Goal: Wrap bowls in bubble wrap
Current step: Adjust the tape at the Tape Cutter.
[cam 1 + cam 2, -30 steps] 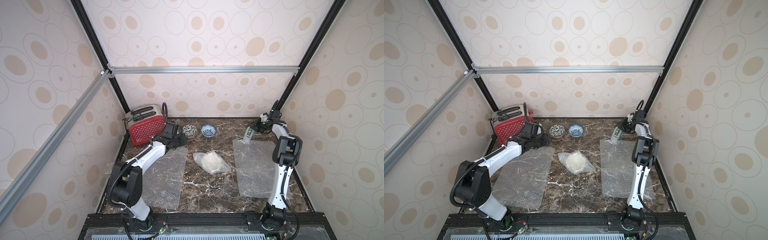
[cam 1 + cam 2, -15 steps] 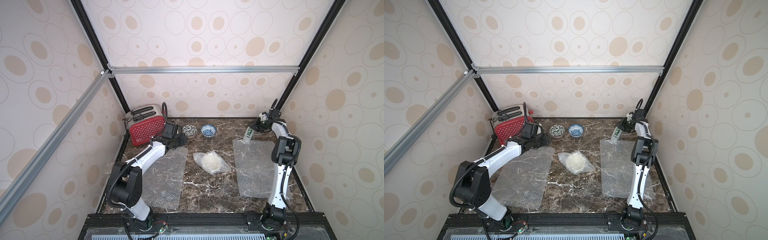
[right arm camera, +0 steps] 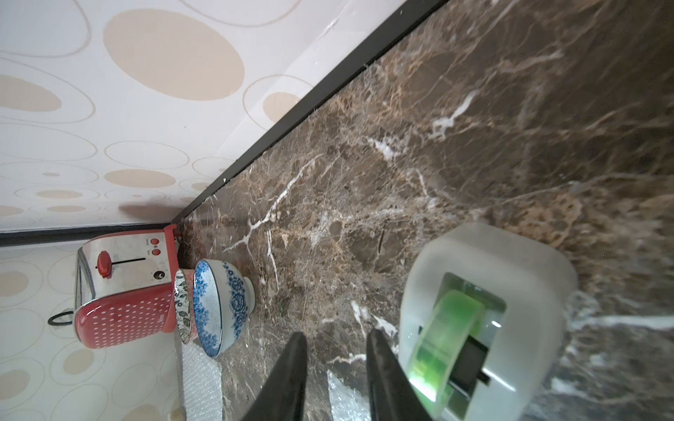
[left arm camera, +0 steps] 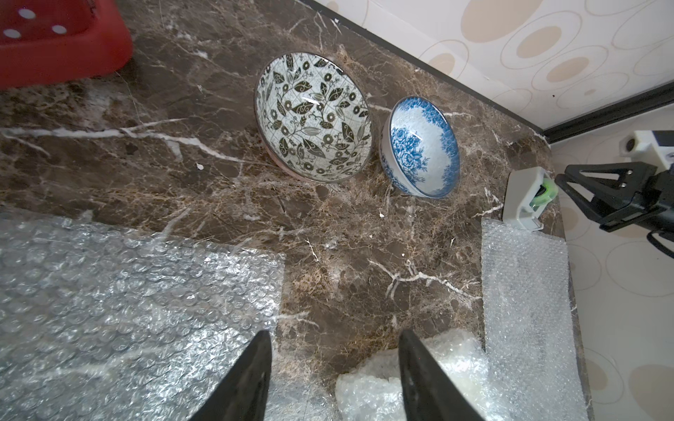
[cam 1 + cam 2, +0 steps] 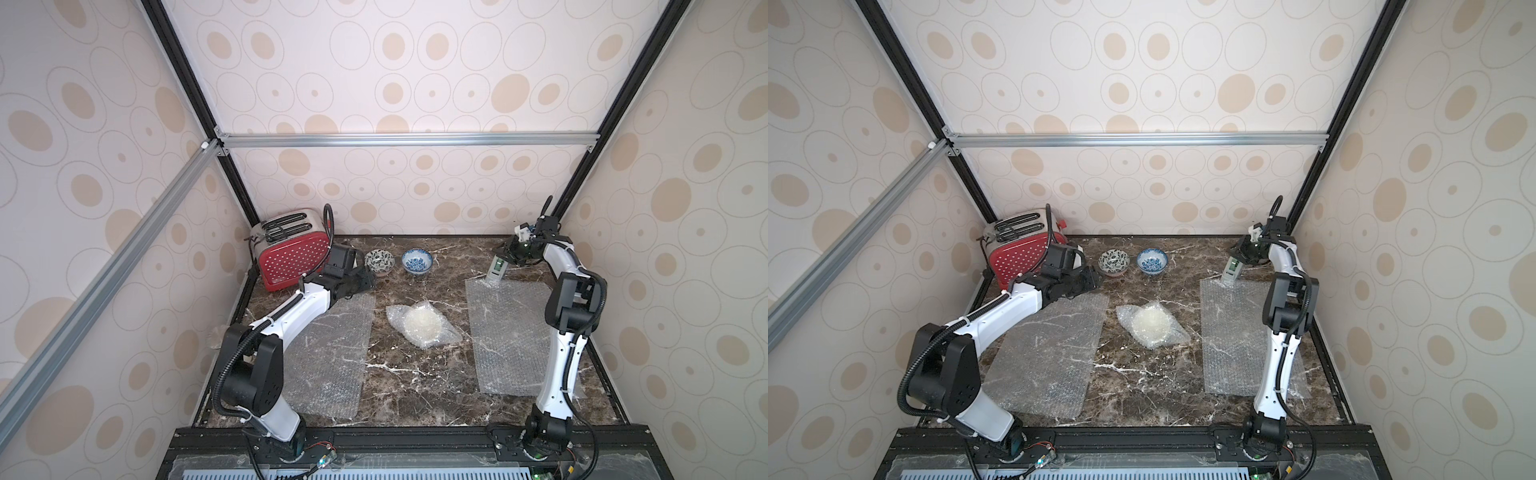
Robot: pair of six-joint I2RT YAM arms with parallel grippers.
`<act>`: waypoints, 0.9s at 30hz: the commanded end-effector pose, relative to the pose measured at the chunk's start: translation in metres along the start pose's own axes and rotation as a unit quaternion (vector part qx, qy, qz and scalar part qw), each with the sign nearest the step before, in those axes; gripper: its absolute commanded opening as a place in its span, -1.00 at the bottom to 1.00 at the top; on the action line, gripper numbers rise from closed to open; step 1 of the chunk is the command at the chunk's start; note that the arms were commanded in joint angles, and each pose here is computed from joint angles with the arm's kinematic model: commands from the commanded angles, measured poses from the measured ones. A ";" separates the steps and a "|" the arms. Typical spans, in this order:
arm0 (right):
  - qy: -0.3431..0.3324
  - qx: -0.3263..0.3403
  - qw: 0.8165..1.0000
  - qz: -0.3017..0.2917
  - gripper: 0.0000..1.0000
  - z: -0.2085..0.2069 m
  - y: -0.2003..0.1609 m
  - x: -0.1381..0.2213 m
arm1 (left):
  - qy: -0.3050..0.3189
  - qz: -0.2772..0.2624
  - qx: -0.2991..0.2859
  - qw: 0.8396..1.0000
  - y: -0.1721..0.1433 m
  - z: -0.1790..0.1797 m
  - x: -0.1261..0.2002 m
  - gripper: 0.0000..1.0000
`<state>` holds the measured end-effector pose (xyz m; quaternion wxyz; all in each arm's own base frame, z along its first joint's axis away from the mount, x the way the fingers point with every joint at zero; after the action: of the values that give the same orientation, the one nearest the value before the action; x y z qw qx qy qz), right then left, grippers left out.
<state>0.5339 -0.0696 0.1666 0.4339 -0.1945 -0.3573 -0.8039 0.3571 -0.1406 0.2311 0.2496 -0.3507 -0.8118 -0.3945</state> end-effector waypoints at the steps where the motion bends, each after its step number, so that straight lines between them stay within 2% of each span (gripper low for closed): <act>1: 0.020 -0.003 1.000 0.008 -0.37 -0.005 -0.008 -0.012 | -0.012 -0.012 0.002 1.000 0.004 -0.007 0.010 0.11; 12: 0.007 -0.046 0.999 0.000 -0.39 -0.054 -0.010 -0.025 | -0.003 -0.012 0.000 1.000 0.003 -0.006 0.012 0.11; 27: -0.007 -0.075 0.997 0.015 -0.43 -0.090 -0.012 -0.034 | -0.001 -0.011 -0.001 1.000 0.004 -0.007 0.011 0.11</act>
<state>0.5477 -0.0790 0.1362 0.4614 -0.1433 -0.2952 -0.8243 0.3564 -0.1416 0.2307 0.2512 -0.3510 -0.8106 -0.3958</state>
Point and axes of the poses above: each gripper's point midway between its finger pads, its own x axis back along the fingers, its own z axis along the line the jaws close on, y = z × x, the point moved 10 cm from there along x, back along the fingers, and after that the axes turned 9 degrees about x, right-handed, at the moved point
